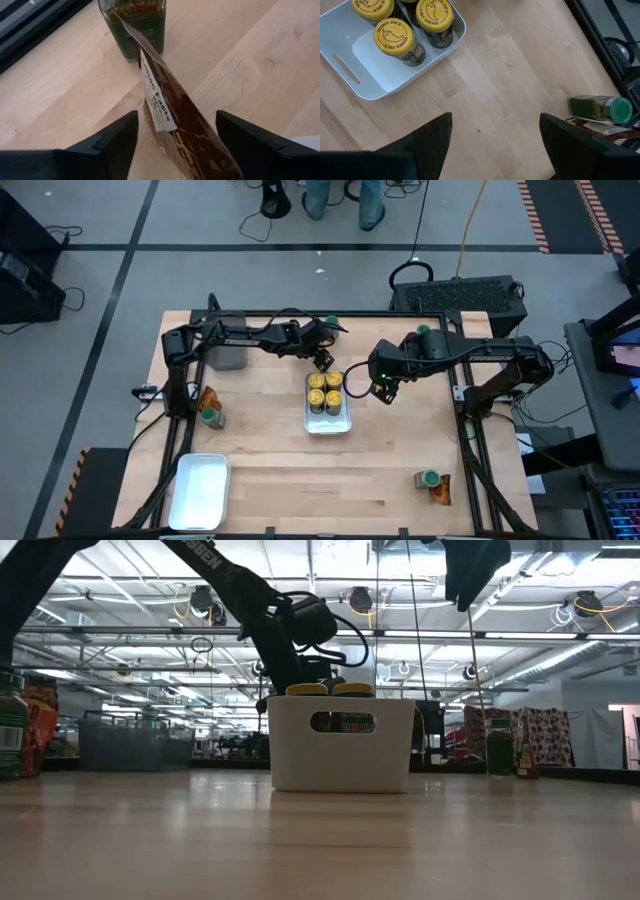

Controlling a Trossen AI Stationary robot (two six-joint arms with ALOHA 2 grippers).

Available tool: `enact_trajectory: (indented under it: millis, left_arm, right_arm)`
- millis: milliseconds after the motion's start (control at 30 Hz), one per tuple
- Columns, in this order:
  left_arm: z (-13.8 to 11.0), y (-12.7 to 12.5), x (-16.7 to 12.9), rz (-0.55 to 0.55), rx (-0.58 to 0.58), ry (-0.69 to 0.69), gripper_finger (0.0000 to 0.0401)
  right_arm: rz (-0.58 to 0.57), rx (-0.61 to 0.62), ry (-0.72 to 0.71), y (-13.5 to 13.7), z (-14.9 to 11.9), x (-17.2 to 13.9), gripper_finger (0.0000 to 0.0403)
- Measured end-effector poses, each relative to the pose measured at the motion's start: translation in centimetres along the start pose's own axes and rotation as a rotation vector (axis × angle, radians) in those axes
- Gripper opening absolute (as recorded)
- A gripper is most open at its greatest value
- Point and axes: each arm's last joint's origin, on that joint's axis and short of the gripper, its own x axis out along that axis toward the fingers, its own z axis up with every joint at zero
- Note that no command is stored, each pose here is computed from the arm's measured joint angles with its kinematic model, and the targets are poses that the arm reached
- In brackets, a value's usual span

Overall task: Sort spices by type
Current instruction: Put the top center brown spice pouch into the black transparent bin

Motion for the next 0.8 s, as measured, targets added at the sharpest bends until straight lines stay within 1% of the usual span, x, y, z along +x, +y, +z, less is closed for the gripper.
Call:
enact_trajectory:
  millis: [67, 133, 233, 333, 367, 400, 533, 600, 700, 800]
  left_arm:
    - [0.1, 0.0, -0.1, -0.009, 0.016, -0.002, 0.0232]
    - [0.0, -0.1, -0.1, -0.020, 0.024, 0.004, 0.0193]
    - [0.0, -0.2, -0.1, -0.054, 0.044, 0.015, 0.0122]
    - [0.0, -0.2, -0.1, -0.077, 0.067, 0.022, 0.0039]
    - [-0.1, -0.4, -0.1, -0.088, 0.074, 0.025, 0.0022]
    - [-0.1, -0.4, -0.1, -0.093, 0.075, 0.027, 0.0014]
    - [-0.2, -0.5, -0.2, -0.094, 0.080, 0.040, 0.0010]
    - [-0.2, -0.3, -1.0, -0.089, 0.093, 0.052, 0.0005]
    - [0.5, -0.1, -3.0, -0.079, 0.110, 0.005, 0.0004]
    - [1.3, 0.2, -5.9, -0.074, 0.124, -0.059, 0.0004]
  right_arm:
    - [0.000, -0.006, 0.000, 0.0, 0.0, 0.0, 0.0281]
    - [0.000, -0.011, 0.000, 0.0, 0.0, 0.0, 0.0281]
    - [0.000, -0.014, -0.001, 0.0, 0.0, 0.0, 0.0281]
    - [0.000, -0.014, -0.001, 0.0, 0.0, 0.0, 0.0281]
    - [-0.001, -0.014, -0.001, 0.0, 0.0, 0.0, 0.0281]
    - [-0.001, -0.014, -0.001, 0.0, 0.0, 0.0, 0.0281]
    - [-0.014, -0.013, -0.011, 0.0, 0.0, 0.0, 0.0281]
    - [-0.021, -0.008, -0.016, 0.0, 0.0, 0.0, 0.0281]
    - [-0.021, -0.010, -0.017, 0.0, 0.0, 0.0, 0.0281]
    - [-0.026, -0.019, -0.022, 0.0, 0.1, 0.0, 0.0281]
